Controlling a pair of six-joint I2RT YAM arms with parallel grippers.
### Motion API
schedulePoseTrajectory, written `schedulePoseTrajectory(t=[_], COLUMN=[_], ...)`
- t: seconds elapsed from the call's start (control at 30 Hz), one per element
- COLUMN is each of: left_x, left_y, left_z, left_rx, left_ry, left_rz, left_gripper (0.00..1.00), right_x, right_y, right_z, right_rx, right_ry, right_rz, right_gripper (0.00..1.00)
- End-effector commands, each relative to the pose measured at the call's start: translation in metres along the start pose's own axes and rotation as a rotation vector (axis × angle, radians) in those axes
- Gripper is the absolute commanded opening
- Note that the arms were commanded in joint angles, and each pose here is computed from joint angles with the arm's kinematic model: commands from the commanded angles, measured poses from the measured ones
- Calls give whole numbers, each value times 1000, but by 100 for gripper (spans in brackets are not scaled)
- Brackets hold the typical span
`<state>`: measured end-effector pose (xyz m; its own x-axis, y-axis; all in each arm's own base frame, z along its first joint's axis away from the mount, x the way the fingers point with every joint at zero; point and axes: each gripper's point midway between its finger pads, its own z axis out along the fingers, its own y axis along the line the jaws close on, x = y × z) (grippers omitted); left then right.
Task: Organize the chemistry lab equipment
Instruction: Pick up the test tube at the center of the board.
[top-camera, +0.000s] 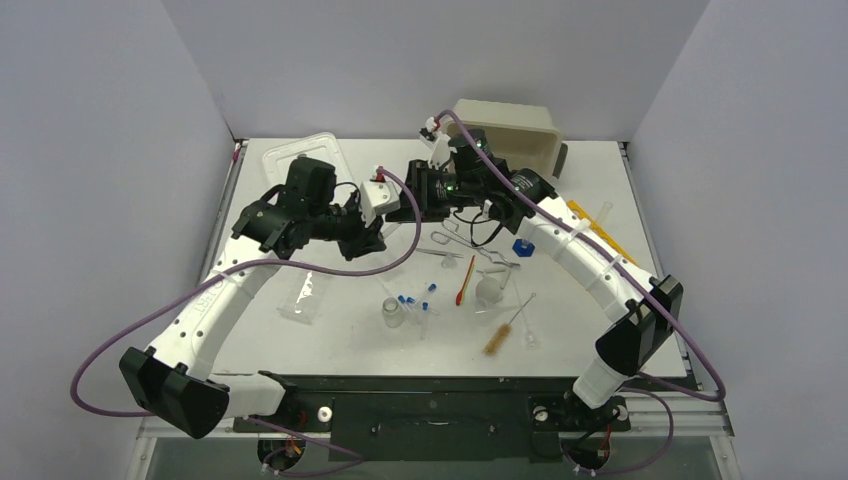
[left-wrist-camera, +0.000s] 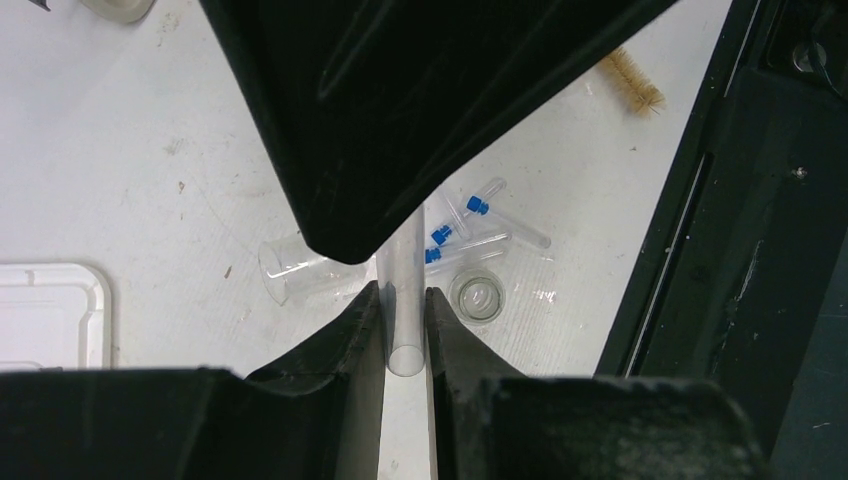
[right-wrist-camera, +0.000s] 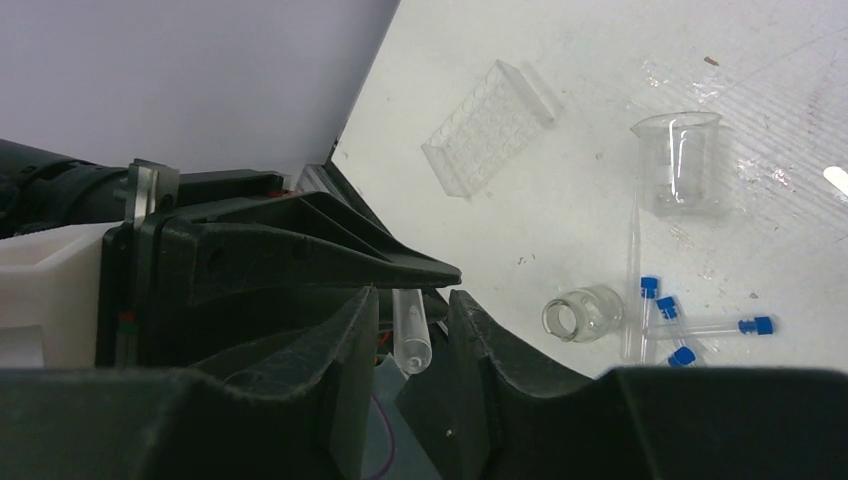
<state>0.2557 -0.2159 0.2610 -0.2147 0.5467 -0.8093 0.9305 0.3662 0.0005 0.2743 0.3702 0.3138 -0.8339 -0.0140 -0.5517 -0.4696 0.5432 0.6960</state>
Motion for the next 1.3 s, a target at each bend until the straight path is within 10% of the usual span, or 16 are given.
schedulePoseTrajectory(t=[0.0,0.37,0.7,1.27], left_x=[-18,-16,-12,-9], left_y=[-2,-2,-1,4], left_z=[-14,-12,-10,-8], left_rx=[-26,-24,-25,-58], left_ry=[-44,-31,-21,-7], left_rz=[66,75,76,78], left_gripper=[8,7,7,7], right_x=[4,11,15,22], right_y=[3,-2,-4,-17], right_z=[10,15,9,-3], right_rx=[-18,-11,-14,28], right_ry=[21,44,51,46], right_rz=[-2,4,-2,10], right_gripper=[27,13,39,3])
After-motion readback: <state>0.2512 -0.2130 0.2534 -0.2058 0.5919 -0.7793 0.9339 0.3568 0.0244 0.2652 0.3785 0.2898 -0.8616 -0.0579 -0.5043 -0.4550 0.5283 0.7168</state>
